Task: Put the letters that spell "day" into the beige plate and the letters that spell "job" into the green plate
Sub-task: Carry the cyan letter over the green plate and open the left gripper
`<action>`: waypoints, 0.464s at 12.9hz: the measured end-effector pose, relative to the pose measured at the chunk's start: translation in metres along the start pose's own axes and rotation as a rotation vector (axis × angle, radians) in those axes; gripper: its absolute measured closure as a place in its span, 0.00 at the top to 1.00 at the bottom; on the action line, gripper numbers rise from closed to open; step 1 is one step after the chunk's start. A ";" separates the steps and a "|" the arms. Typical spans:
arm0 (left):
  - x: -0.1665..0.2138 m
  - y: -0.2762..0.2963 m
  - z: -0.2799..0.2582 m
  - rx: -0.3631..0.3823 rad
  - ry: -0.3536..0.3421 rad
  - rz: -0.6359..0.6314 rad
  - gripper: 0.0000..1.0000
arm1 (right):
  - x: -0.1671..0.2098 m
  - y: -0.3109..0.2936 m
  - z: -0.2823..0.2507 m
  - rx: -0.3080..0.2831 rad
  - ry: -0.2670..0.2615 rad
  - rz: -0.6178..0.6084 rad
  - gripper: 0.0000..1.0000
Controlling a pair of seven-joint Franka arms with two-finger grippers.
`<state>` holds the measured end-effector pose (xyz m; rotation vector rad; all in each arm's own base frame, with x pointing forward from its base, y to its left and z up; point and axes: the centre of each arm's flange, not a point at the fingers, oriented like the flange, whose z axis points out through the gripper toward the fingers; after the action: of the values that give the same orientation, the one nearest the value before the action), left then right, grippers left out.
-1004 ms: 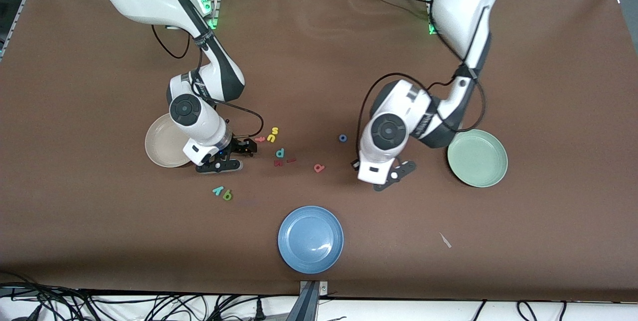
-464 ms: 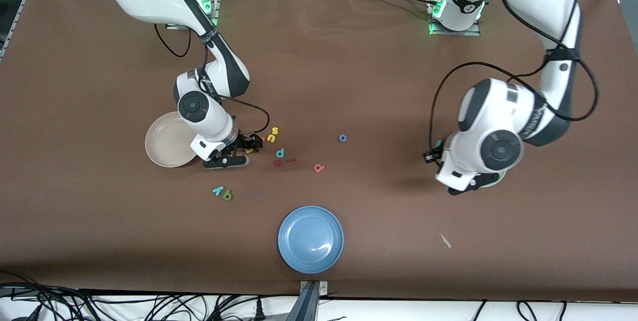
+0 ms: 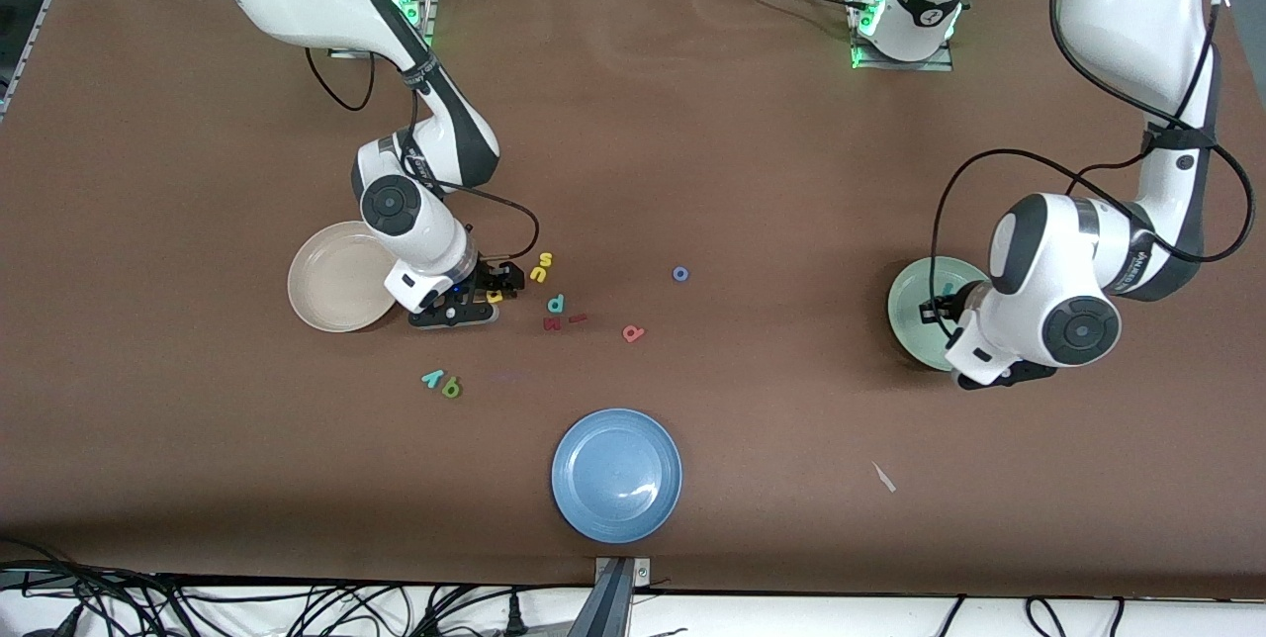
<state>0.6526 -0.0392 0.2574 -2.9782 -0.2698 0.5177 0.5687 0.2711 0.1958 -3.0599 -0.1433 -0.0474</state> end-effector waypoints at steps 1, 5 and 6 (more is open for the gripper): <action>0.005 -0.009 0.016 -0.011 0.013 0.008 0.11 | 0.000 0.000 0.001 0.000 0.001 0.000 1.00; 0.013 -0.023 0.047 -0.024 0.015 0.046 0.11 | -0.004 0.001 0.009 0.002 0.006 0.000 0.96; 0.013 -0.023 0.047 -0.024 0.015 0.054 0.11 | -0.005 0.001 0.012 0.001 0.004 0.000 0.96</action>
<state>0.6447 -0.0105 0.2127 -3.0188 -0.1958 0.5008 0.5641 0.2702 0.1832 -3.0583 -0.1436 -0.0538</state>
